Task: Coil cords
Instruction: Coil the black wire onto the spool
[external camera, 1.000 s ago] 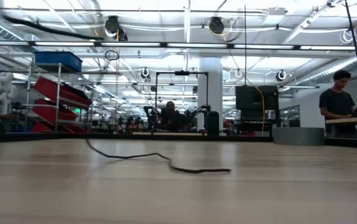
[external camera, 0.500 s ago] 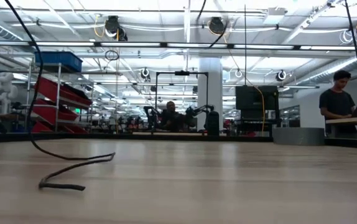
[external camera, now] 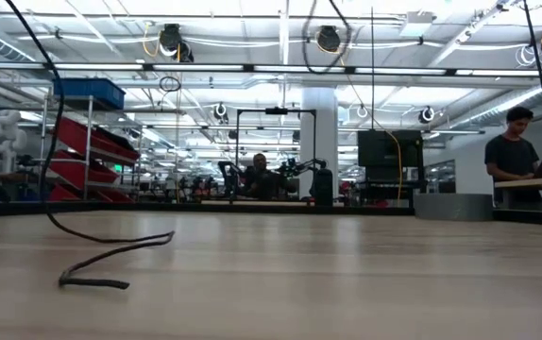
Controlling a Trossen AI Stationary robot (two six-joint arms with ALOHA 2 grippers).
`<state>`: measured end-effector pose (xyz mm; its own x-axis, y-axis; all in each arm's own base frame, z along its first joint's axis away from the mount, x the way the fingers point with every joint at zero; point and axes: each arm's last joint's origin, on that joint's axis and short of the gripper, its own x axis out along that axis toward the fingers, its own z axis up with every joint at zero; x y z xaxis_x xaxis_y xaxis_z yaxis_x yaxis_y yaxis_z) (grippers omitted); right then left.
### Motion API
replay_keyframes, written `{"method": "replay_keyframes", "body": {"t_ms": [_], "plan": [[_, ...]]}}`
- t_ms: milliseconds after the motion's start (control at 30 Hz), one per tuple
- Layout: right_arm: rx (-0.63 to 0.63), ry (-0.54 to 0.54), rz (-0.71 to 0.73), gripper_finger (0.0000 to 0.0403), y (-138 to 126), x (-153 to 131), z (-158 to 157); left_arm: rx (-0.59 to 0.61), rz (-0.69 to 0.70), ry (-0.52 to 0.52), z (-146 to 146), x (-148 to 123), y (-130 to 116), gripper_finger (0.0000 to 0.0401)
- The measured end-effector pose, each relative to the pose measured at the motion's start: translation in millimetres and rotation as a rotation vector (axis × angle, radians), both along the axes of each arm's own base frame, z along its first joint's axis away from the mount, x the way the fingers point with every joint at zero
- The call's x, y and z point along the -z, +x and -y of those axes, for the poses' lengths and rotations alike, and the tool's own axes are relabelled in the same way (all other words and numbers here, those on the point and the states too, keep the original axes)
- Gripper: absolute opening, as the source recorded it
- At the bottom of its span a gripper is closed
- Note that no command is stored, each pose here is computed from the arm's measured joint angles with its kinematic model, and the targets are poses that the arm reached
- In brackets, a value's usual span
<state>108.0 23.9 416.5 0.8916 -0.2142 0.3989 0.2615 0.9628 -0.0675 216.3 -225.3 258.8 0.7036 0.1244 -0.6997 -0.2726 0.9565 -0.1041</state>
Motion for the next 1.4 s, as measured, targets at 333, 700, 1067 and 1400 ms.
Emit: {"method": "replay_keyframes", "body": {"t_ms": [333,700,1067,1400], "plan": [[0.001,-0.005,-0.001,0.0000,0,0,0,-0.028,0.033,0.049,-10,-2,11,0.0174],[-0.010,-0.004,-0.056,0.0000,12,6,-4,-0.212,0.366,0.317,-49,-30,73,0.0228],[-0.015,-0.005,-0.075,0.0000,20,8,-7,-0.141,0.582,0.295,-86,-15,157,0.0228],[-0.020,-0.005,-0.077,0.0000,20,9,-7,-0.172,0.656,0.299,-117,32,200,0.0228]]}}
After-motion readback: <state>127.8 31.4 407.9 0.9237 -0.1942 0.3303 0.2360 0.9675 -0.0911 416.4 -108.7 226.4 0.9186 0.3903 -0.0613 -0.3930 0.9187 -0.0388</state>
